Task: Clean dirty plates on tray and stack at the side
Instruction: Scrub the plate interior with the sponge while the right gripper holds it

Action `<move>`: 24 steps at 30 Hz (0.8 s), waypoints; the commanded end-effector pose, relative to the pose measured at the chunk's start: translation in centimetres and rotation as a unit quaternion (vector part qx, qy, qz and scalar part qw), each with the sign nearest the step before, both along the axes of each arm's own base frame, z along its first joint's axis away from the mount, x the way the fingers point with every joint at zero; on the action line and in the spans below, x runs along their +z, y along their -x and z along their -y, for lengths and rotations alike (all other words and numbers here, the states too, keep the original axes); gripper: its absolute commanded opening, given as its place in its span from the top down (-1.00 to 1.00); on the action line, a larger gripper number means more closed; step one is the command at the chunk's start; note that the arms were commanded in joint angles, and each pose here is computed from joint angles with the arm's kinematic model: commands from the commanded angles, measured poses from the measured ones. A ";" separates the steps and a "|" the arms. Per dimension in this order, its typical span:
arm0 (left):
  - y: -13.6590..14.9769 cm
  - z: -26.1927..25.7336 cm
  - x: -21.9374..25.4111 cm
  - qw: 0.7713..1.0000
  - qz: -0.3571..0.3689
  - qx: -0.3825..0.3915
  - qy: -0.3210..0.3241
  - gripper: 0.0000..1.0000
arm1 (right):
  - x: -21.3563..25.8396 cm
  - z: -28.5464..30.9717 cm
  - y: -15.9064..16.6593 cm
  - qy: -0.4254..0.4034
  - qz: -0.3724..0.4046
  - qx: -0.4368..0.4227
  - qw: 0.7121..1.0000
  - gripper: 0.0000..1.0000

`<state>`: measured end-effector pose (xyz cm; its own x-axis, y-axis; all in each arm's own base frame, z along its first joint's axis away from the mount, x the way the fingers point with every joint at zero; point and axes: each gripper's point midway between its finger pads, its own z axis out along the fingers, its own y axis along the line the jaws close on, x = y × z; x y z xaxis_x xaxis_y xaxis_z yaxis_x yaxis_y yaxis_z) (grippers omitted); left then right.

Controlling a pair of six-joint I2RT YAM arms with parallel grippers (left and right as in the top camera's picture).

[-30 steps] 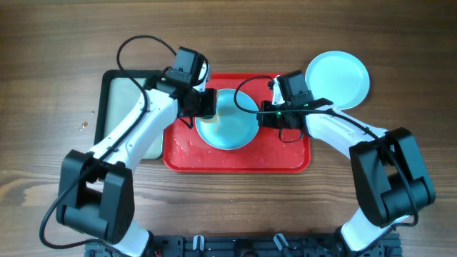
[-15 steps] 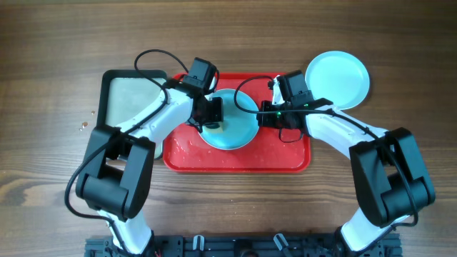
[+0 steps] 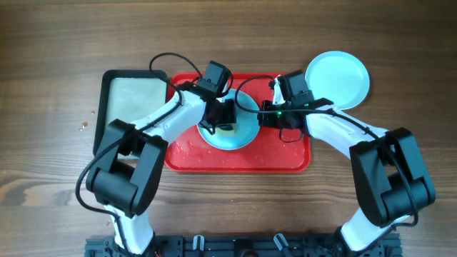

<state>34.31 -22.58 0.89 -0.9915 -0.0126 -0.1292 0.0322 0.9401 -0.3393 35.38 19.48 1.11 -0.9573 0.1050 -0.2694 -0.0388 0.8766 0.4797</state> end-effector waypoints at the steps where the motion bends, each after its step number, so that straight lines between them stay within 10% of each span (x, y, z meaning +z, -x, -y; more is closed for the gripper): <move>1: 2.9 2.6 -1.5 0.996 -0.062 -0.028 0.052 0.92 | -0.6 -0.4 0.4 -0.009 -0.015 -0.001 1.000 0.91; 10: -1.9 -0.9 7.6 0.996 0.092 0.012 0.009 0.92 | -0.6 -0.4 0.4 -0.008 -0.015 -0.001 1.000 0.91; 24: -2.1 -3.3 3.9 0.993 0.082 -0.008 -0.080 0.92 | -0.6 -0.4 0.4 -0.009 -0.015 -0.001 1.000 0.92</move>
